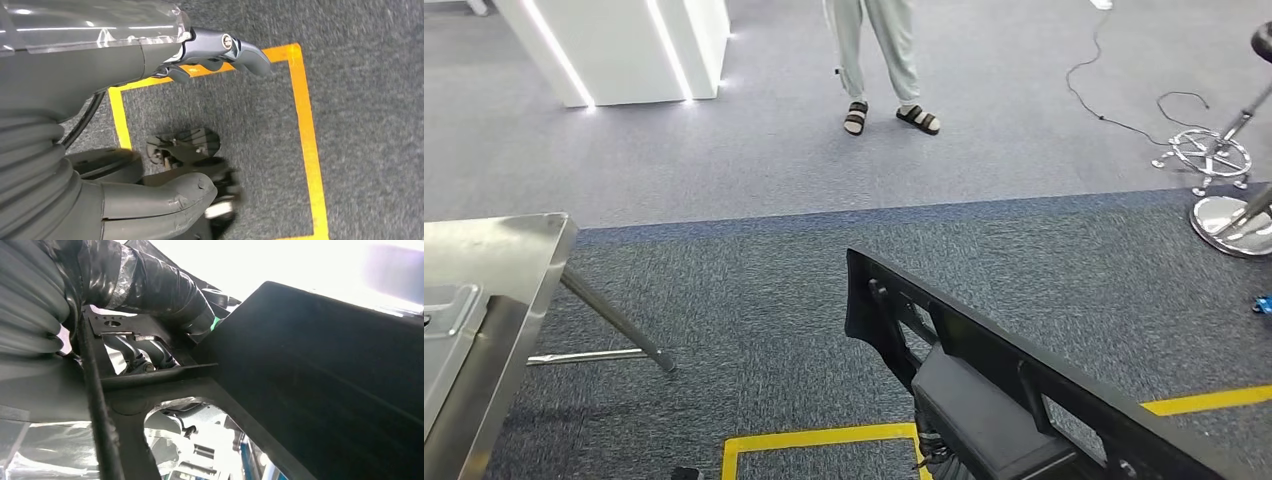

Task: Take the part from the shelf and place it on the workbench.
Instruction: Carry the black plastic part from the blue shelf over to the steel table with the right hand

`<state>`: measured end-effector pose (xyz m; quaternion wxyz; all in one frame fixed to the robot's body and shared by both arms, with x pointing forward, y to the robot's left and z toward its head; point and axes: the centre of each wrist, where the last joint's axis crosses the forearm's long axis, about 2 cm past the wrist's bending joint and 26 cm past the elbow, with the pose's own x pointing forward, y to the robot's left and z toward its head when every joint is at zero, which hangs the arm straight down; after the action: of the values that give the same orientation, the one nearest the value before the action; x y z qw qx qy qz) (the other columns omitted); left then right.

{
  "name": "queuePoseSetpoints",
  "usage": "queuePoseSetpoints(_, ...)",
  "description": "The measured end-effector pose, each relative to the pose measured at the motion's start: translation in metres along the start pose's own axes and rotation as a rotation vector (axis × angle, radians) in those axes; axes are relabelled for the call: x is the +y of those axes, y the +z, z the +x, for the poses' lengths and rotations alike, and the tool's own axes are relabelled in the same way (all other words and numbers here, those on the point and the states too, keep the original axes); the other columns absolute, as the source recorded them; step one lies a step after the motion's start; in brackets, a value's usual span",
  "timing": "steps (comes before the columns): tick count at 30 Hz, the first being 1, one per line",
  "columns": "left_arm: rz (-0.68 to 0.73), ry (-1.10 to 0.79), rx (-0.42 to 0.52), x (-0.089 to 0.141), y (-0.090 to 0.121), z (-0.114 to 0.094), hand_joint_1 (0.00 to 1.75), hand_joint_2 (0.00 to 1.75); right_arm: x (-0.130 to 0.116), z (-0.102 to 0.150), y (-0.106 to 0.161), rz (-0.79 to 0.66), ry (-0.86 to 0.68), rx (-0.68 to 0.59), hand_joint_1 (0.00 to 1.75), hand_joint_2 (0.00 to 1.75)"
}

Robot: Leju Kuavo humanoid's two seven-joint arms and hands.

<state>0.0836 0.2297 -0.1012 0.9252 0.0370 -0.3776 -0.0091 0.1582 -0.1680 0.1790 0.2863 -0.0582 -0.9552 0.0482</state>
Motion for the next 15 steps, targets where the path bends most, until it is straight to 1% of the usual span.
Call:
queuePoseSetpoints(3, 0.002, 0.0, -0.007, 0.0007, -0.0017, 0.0024, 0.0, 1.75, -0.0014, 0.0013, 0.0003, -0.005, 0.002, 0.001, 1.75, 1.75)
queuePoseSetpoints(15, 0.005, 0.001, -0.001, 0.0004, 0.0005, -0.0009, 0.0, 1.75, -0.0059, 0.0048, 0.0049, -0.018, 0.007, 0.021, 1.75, 1.75)
